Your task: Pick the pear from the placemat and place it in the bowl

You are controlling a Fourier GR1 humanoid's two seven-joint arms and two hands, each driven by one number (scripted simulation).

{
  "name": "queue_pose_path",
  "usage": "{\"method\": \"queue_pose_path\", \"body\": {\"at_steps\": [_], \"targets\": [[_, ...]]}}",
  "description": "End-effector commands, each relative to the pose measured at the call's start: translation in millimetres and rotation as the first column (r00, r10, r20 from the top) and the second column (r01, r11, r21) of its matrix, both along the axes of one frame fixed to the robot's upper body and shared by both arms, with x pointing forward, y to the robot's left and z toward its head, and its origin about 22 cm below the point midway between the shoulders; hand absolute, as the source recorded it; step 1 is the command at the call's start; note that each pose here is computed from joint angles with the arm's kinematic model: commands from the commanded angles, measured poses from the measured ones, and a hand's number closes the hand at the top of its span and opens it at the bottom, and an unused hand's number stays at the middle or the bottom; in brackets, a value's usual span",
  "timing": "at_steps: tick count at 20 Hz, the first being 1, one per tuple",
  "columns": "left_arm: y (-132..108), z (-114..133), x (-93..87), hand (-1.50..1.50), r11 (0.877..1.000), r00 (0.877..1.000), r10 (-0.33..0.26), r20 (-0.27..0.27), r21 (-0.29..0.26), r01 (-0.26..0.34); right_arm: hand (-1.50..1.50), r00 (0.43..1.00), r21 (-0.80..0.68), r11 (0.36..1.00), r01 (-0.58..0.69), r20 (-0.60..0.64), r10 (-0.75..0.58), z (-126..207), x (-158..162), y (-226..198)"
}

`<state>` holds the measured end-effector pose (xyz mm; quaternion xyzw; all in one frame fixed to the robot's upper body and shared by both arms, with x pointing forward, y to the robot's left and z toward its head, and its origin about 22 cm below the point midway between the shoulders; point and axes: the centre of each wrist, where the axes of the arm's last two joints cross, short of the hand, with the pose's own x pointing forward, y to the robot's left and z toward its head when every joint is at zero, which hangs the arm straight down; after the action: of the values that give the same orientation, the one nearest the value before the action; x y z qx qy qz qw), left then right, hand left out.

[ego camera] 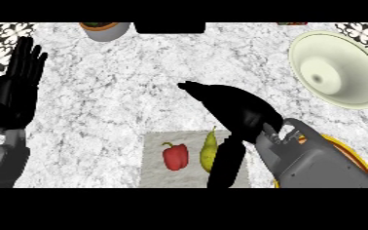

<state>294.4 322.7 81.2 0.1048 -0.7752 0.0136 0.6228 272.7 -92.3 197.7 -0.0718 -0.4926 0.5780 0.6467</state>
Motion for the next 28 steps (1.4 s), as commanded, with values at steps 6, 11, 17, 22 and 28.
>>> {"method": "queue_pose_path", "body": {"at_steps": [6,11,17,22,28], "targets": [[4,6,9.1,0.00,1.000,1.000,0.014,-0.011,-0.008,-0.014,-1.50,0.993,-0.219,0.976,-0.017,-0.117,-0.009,-18,-7,-3],[5,9,2.7,0.00,1.000,1.000,-0.009,0.015,-0.002,0.009,-1.50,0.988,-0.240,0.971,-0.004,-0.148,-0.032,-50,14,-1],[4,5,6.0,0.00,1.000,1.000,0.008,0.018,0.006,-0.008,-1.50,0.983,-0.253,0.967,0.027,-0.169,-0.072,-51,0,-8],[-1,-3,-9.7,0.00,1.000,1.000,0.004,0.006,0.003,-0.004,-1.50,0.983,-0.281,0.959,0.026,-0.169,-0.076,-98,-2,-26],[-1,-2,13.6,0.00,1.000,1.000,-0.023,-0.007,-0.006,0.023,-1.50,0.987,-0.228,0.974,0.019,-0.154,-0.055,-111,1,-17]]}}
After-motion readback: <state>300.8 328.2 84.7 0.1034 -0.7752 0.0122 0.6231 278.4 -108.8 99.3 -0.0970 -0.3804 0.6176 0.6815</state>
